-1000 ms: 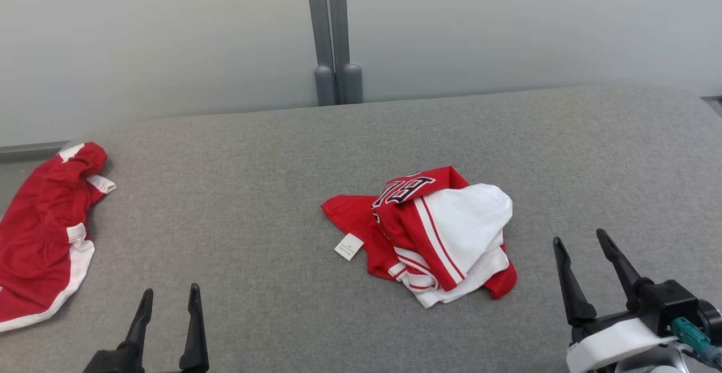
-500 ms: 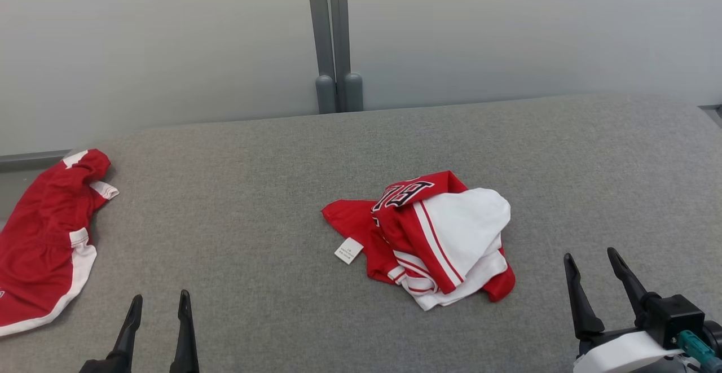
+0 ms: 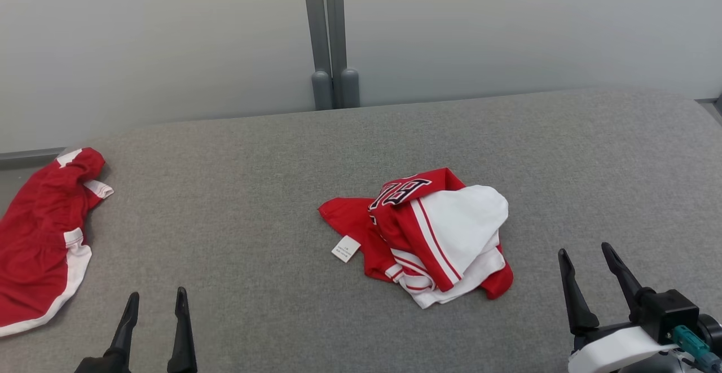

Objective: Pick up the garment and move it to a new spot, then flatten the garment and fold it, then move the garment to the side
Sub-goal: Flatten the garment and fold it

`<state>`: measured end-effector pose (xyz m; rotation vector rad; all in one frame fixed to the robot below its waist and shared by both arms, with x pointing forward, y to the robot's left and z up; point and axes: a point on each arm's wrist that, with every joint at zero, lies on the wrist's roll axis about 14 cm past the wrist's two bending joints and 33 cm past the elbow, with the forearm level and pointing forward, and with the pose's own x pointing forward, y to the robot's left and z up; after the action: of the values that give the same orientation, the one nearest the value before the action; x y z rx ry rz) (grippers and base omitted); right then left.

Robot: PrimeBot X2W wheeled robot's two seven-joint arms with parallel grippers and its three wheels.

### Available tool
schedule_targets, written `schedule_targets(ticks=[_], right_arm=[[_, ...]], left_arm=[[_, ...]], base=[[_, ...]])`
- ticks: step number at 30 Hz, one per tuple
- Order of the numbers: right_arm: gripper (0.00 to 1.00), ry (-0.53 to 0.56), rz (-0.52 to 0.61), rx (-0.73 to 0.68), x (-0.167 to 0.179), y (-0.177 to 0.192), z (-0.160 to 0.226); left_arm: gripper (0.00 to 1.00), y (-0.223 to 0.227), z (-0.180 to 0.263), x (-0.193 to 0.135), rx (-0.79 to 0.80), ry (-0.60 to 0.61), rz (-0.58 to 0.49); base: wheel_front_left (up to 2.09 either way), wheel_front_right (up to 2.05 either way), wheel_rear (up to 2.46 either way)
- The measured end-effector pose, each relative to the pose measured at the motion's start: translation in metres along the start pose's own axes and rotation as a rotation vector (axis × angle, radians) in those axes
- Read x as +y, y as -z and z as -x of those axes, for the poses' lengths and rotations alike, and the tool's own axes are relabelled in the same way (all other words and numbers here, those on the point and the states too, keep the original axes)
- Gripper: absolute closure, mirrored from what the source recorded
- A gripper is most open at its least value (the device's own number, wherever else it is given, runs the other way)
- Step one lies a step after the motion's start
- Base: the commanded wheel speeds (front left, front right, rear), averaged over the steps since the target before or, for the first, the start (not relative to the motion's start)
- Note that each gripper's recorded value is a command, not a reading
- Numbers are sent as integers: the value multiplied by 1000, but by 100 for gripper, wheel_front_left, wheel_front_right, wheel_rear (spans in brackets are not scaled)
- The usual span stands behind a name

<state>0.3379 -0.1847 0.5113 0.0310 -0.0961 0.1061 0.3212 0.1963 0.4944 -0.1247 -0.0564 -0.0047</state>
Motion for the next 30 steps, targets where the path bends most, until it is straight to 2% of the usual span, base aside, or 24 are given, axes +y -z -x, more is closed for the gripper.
schedule_targets(ticks=[2, 5, 11, 14, 17, 24, 30], right_arm=[[0, -1, 0, -2, 0, -1, -2], [0, -4, 0, -15, 1, -5, -5], [0, 7, 6, -41, -4, -13, -9], [0, 32, 4, -38, -11, -13, -7], [0, 51, 2, -36, -16, -12, -10], [0, 124, -4, -8, -36, -4, -7], [0, 175, 5, 25, -51, 4, 0]], left_arm=[[0, -2, -6, -9, -6, 26, 6], [0, -2, -16, -41, -10, 122, 24], [0, 14, -34, -131, 57, 375, 141], [0, 38, -35, -173, 172, 487, 213], [0, 55, -40, -203, 273, 573, 240], [0, 116, -33, -232, 531, 663, 199], [0, 143, -28, -241, 618, 694, 191]], base=[[0, 0, 0], [0, 0, 0], [0, 0, 0], [0, 0, 0], [0, 0, 0], [0, 0, 0], [0, 0, 0]])
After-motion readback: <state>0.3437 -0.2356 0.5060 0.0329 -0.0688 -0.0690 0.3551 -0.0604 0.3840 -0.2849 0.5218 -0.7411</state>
